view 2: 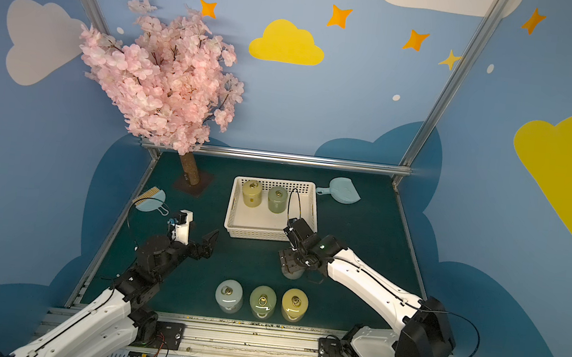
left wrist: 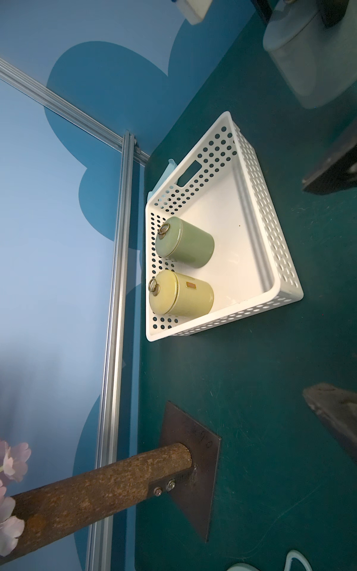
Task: Take the tea canister out of the basket
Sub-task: Place the tea canister at the center of the board.
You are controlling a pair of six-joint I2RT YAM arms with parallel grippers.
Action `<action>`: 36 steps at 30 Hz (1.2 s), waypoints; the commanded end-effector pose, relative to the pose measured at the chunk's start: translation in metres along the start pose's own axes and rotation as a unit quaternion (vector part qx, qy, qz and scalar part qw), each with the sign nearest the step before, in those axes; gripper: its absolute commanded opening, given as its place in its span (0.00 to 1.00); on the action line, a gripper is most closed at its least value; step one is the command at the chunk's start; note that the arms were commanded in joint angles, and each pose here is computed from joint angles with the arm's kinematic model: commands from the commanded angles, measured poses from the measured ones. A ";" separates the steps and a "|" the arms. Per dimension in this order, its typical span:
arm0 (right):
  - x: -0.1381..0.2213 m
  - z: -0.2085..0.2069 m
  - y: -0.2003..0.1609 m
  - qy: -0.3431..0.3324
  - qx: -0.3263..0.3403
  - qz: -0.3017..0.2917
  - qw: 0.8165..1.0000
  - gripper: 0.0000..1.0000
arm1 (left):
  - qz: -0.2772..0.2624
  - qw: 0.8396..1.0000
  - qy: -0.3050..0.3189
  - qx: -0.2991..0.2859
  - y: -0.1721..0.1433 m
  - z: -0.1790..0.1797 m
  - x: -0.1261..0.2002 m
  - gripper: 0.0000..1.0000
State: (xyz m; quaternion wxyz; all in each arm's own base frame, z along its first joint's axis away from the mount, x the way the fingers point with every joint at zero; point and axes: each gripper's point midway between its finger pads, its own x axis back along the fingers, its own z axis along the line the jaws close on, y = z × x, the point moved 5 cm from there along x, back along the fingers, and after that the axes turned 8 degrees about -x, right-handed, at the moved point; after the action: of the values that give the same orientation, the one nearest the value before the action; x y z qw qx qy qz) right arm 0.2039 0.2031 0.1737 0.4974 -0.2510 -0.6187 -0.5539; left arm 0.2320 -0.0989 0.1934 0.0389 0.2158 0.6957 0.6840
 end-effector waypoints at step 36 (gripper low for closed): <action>-0.032 -0.004 -0.023 -0.024 -0.031 0.013 0.999 0.74 | 0.001 1.000 0.000 0.001 -0.002 0.000 0.000 1.00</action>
State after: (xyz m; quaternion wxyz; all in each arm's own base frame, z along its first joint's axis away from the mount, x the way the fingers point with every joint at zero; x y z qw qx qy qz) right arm 0.1944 0.1948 0.1294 0.4870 -0.2989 -0.6152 -0.5431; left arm 0.2320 -0.0989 0.1933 0.0388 0.2159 0.6957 0.6840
